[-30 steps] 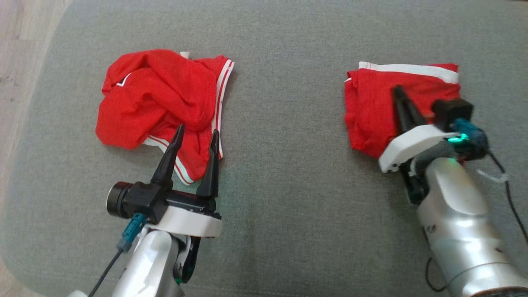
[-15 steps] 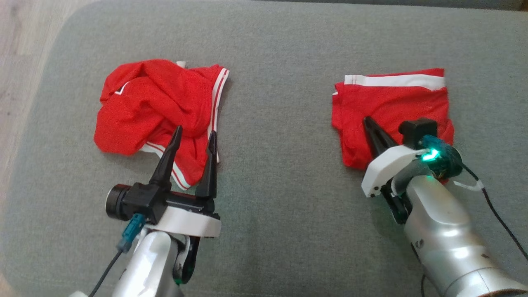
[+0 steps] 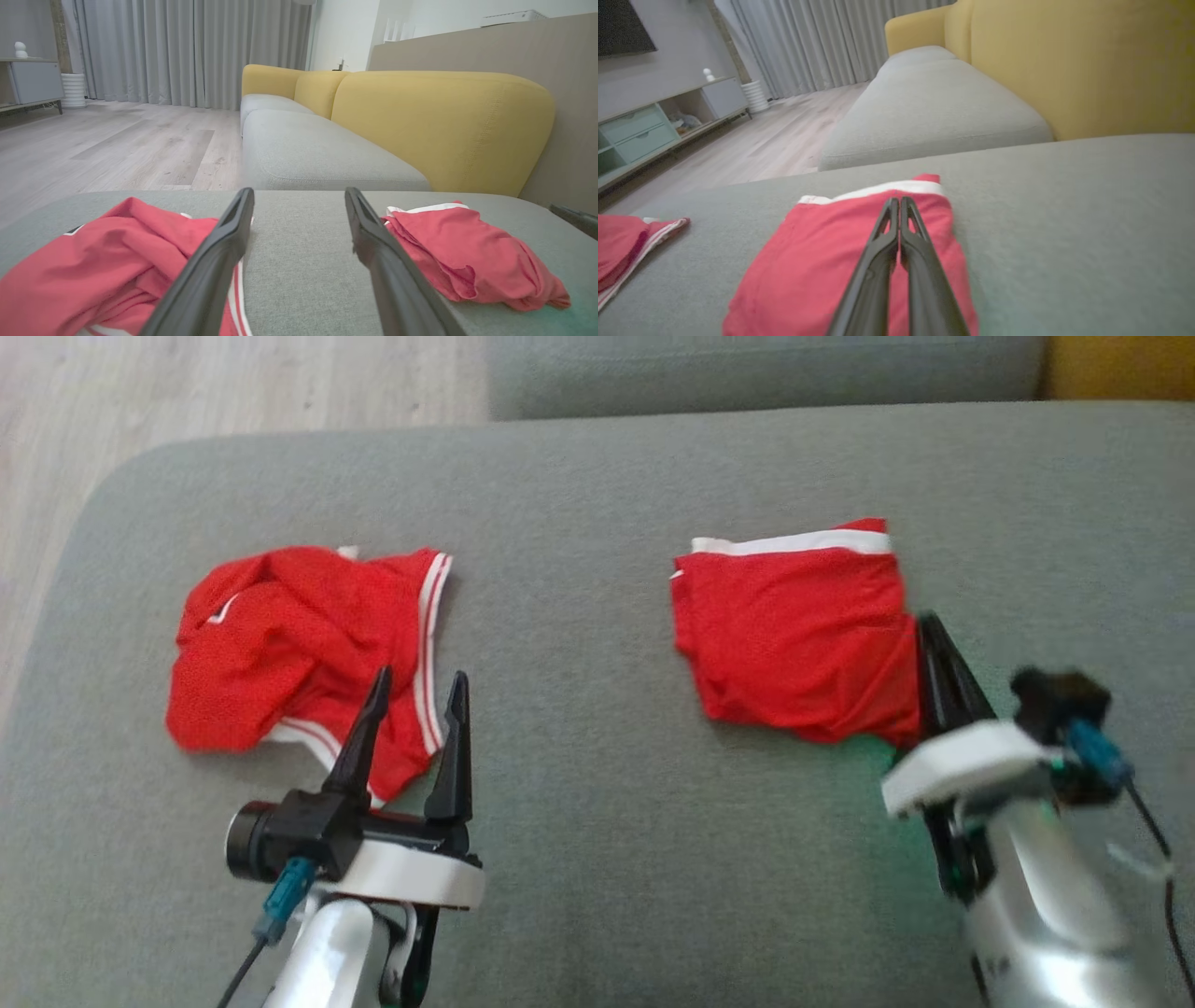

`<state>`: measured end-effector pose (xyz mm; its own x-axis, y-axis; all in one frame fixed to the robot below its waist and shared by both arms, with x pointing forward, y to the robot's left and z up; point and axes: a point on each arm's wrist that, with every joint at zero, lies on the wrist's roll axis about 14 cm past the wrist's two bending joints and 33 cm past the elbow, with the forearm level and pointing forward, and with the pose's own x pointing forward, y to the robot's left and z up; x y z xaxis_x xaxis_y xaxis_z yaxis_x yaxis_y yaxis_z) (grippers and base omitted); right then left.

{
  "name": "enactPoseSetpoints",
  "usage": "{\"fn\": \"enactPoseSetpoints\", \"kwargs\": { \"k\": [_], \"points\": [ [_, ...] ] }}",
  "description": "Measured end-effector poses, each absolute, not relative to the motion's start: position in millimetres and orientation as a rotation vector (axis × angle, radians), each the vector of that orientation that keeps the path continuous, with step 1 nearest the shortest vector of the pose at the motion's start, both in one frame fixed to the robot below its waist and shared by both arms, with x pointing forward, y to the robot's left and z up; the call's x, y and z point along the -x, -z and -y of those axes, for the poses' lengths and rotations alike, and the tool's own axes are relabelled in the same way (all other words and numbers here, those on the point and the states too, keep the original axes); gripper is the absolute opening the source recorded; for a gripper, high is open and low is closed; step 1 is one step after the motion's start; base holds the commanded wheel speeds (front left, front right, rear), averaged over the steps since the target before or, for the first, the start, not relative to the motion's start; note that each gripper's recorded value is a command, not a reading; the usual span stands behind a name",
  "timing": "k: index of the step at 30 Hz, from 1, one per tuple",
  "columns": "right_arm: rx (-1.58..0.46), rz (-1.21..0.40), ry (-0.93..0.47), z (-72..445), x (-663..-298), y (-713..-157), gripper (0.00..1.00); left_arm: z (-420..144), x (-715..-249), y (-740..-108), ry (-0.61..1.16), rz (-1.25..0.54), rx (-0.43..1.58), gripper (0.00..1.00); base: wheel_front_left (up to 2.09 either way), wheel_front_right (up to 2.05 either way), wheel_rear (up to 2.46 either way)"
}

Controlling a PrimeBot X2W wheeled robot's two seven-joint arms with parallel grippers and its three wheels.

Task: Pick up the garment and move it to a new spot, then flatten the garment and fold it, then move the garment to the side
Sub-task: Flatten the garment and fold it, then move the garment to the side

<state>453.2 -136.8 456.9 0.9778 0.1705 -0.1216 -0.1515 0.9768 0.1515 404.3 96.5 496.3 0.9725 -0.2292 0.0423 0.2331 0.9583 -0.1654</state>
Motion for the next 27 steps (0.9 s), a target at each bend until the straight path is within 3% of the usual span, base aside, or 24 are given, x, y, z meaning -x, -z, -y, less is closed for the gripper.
{"fn": "enactPoseSetpoints", "kwargs": {
  "k": [1, 2, 3, 12, 21, 27],
  "points": [
    [-0.147, -0.134, -0.143, 144.0, -444.9, -455.0, 0.15, -94.2, -403.6, -497.4, 0.241, 0.025, 0.171, 1.00, 0.00, 0.00, 0.00],
    [-0.151, -0.134, -0.125, 150.5, -436.1, -453.2, 0.76, -92.2, -402.8, -498.2, 0.245, 0.027, 0.172, 1.00, 0.00, 0.00, 0.00],
    [-0.154, -0.132, -0.109, 156.2, -427.3, -451.8, 1.00, -89.9, -401.7, -498.8, 0.251, 0.028, 0.173, 1.00, 0.00, 0.00, 0.00],
    [-0.183, -0.115, -0.036, 178.4, -386.2, -448.9, 1.00, -79.5, -396.4, -495.5, 0.279, 0.016, 0.179, 1.00, 0.00, 0.00, 0.00],
    [-0.164, -0.118, -0.068, 169.2, -398.9, -450.4, 1.00, -82.0, -399.2, -485.0, 0.273, -0.012, 0.183, 1.00, 0.00, 0.00, 0.00],
    [-0.151, -0.154, -0.057, 173.0, -438.5, -453.3, 1.00, -89.6, -408.0, -478.8, 0.253, -0.025, 0.182, 1.00, 0.00, 0.00, 0.00]
  ]
}}
